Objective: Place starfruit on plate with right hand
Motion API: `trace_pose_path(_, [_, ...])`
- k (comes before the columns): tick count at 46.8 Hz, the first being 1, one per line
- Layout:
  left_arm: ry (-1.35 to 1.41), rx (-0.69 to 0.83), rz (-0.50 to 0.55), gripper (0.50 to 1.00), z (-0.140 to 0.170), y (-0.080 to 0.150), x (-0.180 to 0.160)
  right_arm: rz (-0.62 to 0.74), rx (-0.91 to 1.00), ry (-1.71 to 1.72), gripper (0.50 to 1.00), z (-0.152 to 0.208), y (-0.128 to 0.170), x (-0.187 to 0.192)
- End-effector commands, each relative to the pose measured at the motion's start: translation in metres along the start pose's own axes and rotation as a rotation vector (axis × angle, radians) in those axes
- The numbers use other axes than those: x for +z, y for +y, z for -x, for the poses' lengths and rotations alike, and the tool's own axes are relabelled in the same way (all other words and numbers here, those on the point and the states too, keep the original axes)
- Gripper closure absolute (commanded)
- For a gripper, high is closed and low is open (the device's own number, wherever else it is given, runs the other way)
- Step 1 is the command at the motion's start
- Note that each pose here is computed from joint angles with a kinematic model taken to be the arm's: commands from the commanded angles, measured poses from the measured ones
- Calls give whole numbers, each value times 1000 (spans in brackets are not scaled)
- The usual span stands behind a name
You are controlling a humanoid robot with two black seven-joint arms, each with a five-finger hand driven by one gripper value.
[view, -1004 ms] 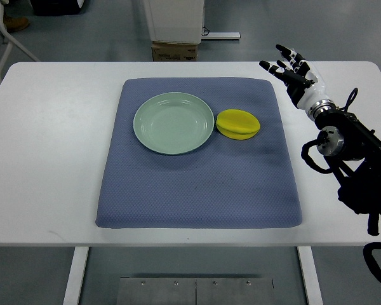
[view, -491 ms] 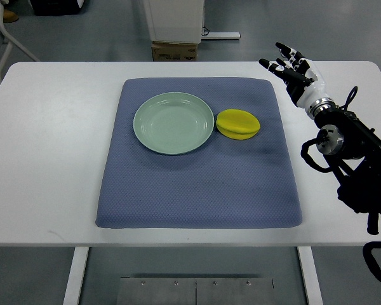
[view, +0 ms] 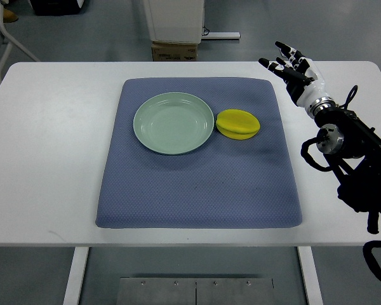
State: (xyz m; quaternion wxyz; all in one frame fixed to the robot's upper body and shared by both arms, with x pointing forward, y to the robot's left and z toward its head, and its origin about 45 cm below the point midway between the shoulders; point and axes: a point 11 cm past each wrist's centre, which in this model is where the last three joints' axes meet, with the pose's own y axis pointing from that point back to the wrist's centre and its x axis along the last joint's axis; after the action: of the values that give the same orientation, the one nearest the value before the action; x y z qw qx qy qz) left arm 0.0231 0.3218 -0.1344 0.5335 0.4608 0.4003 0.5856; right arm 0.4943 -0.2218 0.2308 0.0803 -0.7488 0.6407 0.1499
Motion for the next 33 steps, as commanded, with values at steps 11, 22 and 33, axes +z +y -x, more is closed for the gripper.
trace_pose_path(11, [-1, 0, 0, 500, 0, 0, 0, 6, -8, 15, 500, 2, -1, 0])
trace_pose_path(22, [1, 0, 0, 500, 0, 0, 0, -3, -14, 21, 500, 4, -1, -2])
trace_pose_path(33, [1, 0, 0, 500, 0, 0, 0, 6, -56, 92, 500, 9, 1, -1])
